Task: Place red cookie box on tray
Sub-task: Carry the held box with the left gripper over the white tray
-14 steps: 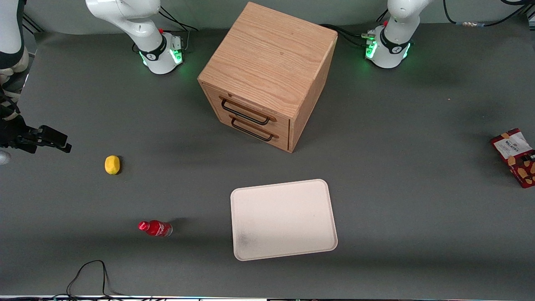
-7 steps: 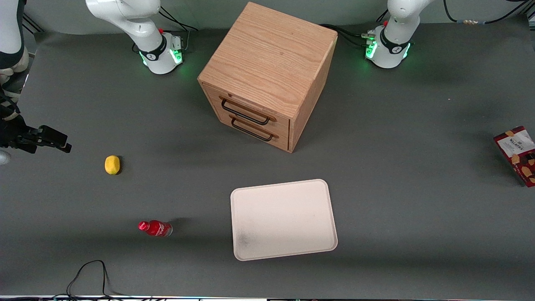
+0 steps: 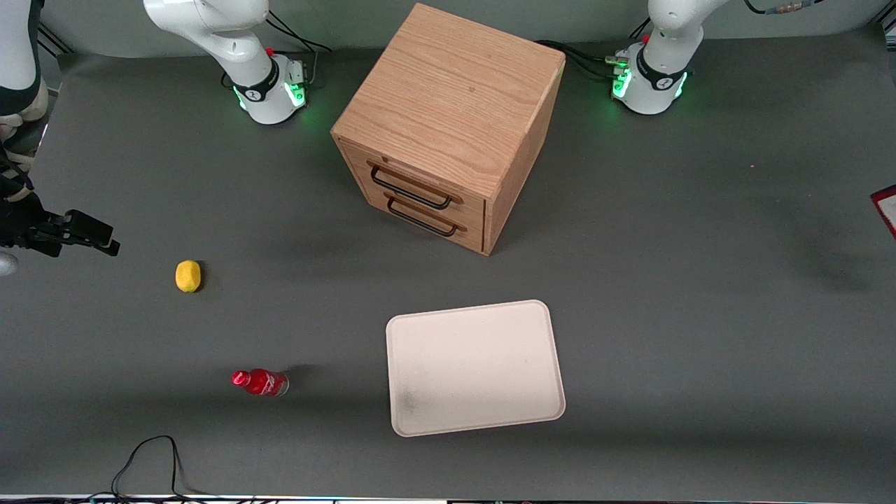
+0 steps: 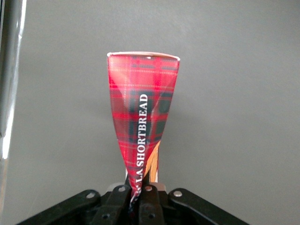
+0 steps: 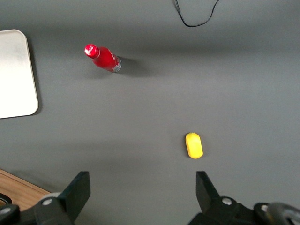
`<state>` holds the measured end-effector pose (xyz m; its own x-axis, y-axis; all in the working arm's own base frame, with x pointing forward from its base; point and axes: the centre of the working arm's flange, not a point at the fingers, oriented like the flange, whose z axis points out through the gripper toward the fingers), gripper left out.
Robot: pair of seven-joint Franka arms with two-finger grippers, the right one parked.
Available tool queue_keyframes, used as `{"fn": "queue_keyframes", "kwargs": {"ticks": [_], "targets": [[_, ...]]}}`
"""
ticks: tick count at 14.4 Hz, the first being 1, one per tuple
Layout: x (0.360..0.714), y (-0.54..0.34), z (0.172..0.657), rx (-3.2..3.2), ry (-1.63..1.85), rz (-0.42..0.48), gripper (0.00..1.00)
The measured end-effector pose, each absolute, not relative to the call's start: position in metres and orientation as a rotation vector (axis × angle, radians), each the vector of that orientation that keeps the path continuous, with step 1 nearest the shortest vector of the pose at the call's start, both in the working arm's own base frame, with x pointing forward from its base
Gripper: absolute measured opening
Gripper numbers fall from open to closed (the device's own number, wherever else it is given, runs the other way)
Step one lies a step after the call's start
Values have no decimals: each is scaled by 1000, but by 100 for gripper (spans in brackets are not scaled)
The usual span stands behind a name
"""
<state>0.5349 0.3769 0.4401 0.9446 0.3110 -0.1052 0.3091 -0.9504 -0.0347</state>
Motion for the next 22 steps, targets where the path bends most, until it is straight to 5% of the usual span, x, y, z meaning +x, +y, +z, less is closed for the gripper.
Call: {"fn": "queue_keyframes", "kwargs": {"ticks": [8, 22], "targets": [[551, 319, 575, -3069, -391, 267, 4], [663, -106, 546, -3040, -350, 205, 4]]}}
